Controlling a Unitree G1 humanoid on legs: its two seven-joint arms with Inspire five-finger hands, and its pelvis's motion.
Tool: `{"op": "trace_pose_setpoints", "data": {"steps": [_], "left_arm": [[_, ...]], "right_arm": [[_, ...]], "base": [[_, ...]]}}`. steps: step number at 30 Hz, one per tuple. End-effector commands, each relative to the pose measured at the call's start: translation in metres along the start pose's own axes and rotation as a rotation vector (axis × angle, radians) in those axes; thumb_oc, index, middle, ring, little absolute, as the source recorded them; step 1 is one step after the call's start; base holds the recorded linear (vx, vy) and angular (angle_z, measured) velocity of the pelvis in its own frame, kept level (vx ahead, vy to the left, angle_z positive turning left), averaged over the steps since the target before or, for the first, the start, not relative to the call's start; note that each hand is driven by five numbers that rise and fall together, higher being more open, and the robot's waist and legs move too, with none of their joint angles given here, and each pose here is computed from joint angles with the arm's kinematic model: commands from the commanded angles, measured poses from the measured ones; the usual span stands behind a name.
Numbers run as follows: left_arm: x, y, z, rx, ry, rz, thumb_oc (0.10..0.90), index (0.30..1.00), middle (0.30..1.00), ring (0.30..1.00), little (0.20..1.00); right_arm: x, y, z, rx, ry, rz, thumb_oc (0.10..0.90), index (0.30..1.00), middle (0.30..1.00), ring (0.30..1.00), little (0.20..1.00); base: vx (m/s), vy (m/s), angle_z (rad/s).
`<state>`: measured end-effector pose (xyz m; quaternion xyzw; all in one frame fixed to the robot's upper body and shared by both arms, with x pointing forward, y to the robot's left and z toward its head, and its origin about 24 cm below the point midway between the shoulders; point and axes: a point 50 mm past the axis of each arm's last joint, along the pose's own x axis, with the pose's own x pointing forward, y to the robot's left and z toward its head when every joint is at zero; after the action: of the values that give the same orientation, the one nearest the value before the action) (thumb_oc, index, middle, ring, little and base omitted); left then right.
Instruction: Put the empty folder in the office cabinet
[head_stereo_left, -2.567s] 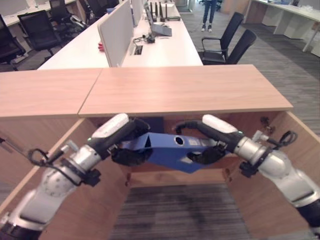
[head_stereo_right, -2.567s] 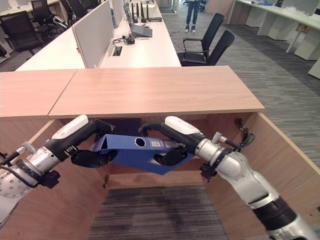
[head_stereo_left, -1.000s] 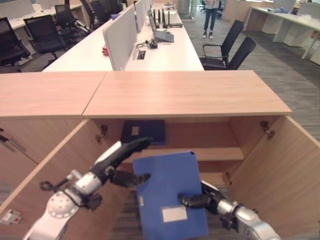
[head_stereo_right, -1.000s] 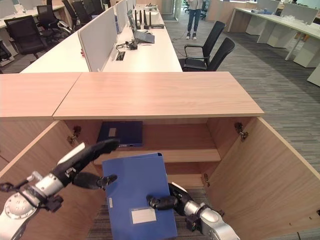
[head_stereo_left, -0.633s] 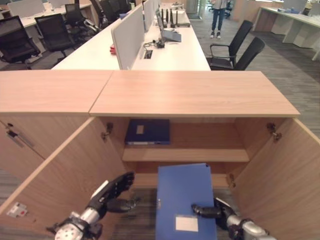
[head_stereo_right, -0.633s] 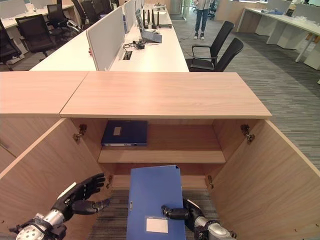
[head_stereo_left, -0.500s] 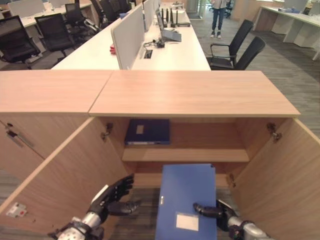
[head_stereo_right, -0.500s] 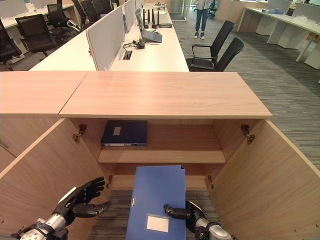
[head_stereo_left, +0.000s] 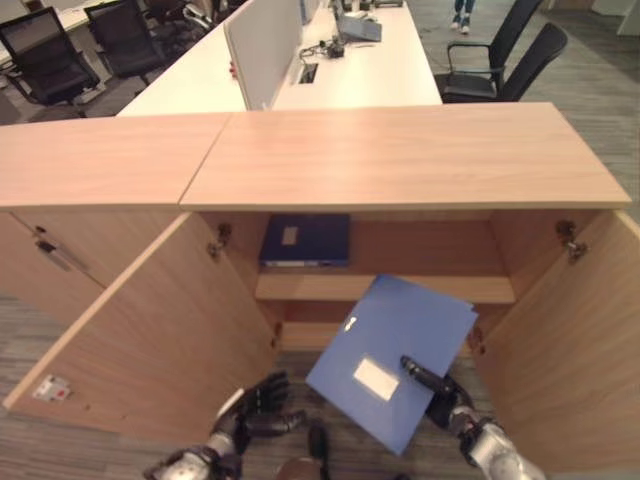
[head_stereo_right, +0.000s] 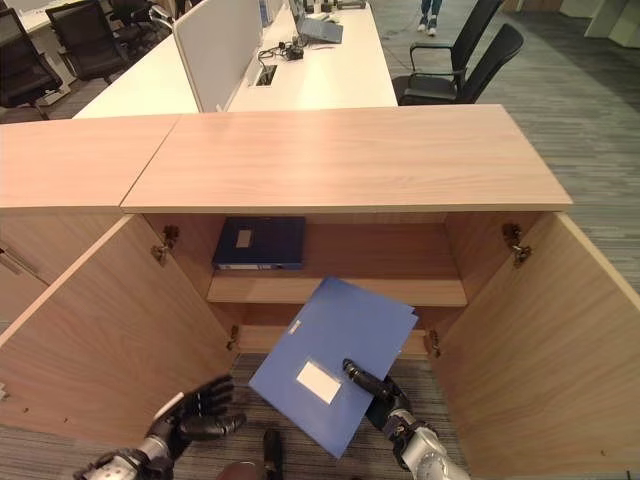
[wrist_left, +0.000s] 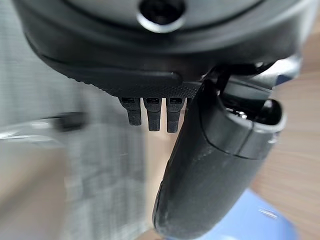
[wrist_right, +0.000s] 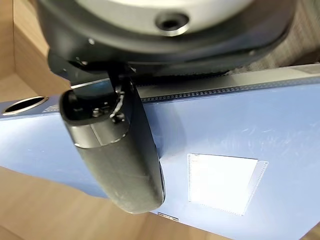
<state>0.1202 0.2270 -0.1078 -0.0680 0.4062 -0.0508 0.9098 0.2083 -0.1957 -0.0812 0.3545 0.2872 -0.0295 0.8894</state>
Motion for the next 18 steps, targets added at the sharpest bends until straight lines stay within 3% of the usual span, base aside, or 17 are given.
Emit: {"op": "trace_pose_setpoints", "data": {"steps": [1, 12, 18], "left_arm": [[-0.014, 0.026, 0.007, 0.019, -0.046, 0.073, 0.800, 0.900, 0.900, 0.900, 0.900], [-0.027, 0.053, -0.075, -0.051, 0.296, 0.377, 0.800, 0.900, 0.900, 0.900, 0.900], [-0.058, 0.061, -0.120, 0.001, 0.555, 0.457, 0.800, 0.900, 0.900, 0.900, 0.900]], "right_arm": [[0.015, 0.063, 0.022, 0.131, -0.163, 0.265, 0.400, 0.300, 0.300, 0.300, 0.300], [0.015, 0.078, 0.012, 0.241, -0.169, 0.325, 0.400, 0.300, 0.300, 0.300, 0.300], [0.021, 0.127, 0.039, 0.239, -0.226, 0.494, 0.400, 0.300, 0.300, 0.300, 0.300]], "base": [[0.32, 0.170, -0.79], [0.22, 0.199, -0.27], [0.04, 0.196, -0.59]]}}
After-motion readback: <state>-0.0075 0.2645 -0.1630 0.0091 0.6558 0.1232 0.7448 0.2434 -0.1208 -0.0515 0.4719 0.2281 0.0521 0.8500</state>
